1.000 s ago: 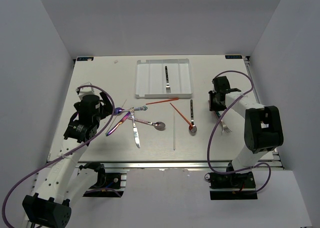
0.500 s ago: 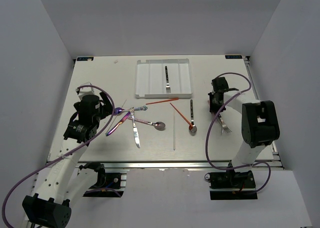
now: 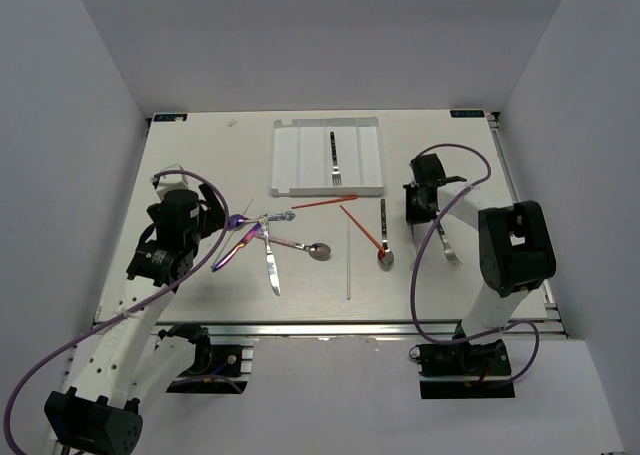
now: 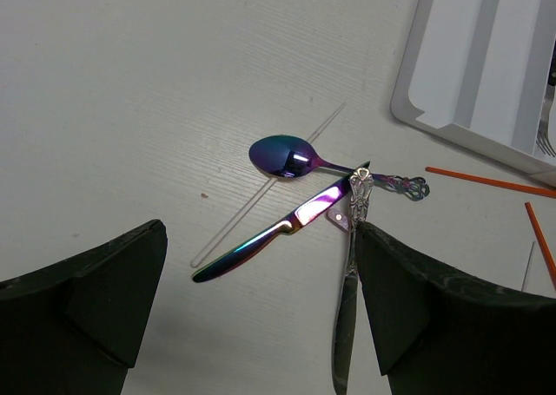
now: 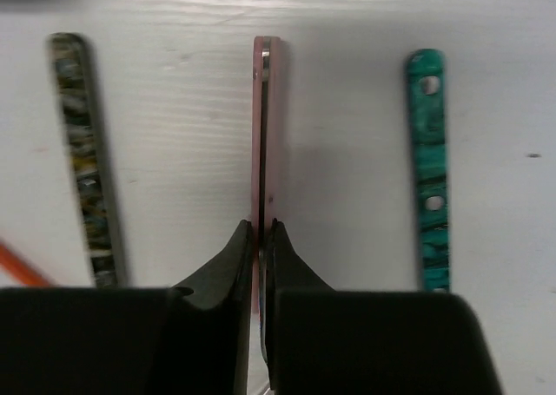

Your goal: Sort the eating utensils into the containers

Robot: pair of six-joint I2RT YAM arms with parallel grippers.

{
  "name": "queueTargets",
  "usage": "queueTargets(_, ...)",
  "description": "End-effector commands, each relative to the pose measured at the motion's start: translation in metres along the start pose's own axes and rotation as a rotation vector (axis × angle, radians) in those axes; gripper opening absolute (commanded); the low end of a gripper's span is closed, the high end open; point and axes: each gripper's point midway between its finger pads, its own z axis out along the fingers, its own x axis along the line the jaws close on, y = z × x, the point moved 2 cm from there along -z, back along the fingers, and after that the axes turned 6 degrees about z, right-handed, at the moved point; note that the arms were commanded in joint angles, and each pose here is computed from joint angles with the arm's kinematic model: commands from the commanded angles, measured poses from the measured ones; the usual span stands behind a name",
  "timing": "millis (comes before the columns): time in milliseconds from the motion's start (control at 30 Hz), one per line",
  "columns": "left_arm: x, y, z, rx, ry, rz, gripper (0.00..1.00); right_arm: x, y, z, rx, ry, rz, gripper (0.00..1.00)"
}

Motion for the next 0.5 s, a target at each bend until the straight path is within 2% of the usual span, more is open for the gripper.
queueTargets(0,0.001,0.006,-0.004,-0.037,-0.008,-0.010,0.98,0.036,0.028,-0.034,-0.109,0.172,0.066,0.00)
queueTargets(100,0.001,0.009,-0.007,-0.048,-0.009,-0.016,0.98,0.063,0.063,-0.072,-0.216,0.335,0.103,0.00)
queueTargets(133,0.002,0.009,-0.007,-0.050,-0.008,-0.017,0.98,0.081,0.069,-0.085,-0.221,0.445,0.100,0.00)
queueTargets(200,0.002,0.009,-0.007,-0.053,-0.009,-0.020,0.98,0.103,0.086,-0.090,-0.222,0.551,0.133,0.00)
queueTargets(233,0.002,0.009,-0.007,-0.053,-0.009,-0.020,0.98,0.118,0.109,-0.105,-0.250,0.609,0.125,0.00)
queueTargets(267,0.001,0.009,-0.007,-0.049,-0.009,-0.017,0.98,0.131,0.110,-0.095,-0.215,0.625,0.124,0.00)
queueTargets(333,0.002,0.008,-0.005,-0.043,-0.003,-0.015,0.98,0.158,0.141,-0.107,-0.291,0.735,0.162,0.00)
queueTargets(400,0.001,0.007,-0.004,-0.038,-0.005,-0.013,0.98,0.178,0.154,-0.091,-0.302,0.812,0.211,0.00)
queueTargets(433,0.000,0.005,-0.002,-0.030,-0.004,-0.009,0.98,0.190,0.176,-0.100,-0.360,0.887,0.254,0.00)
queueTargets(467,0.000,0.005,-0.002,-0.026,-0.004,-0.007,0.98,0.196,0.179,-0.082,-0.346,0.891,0.276,0.00)
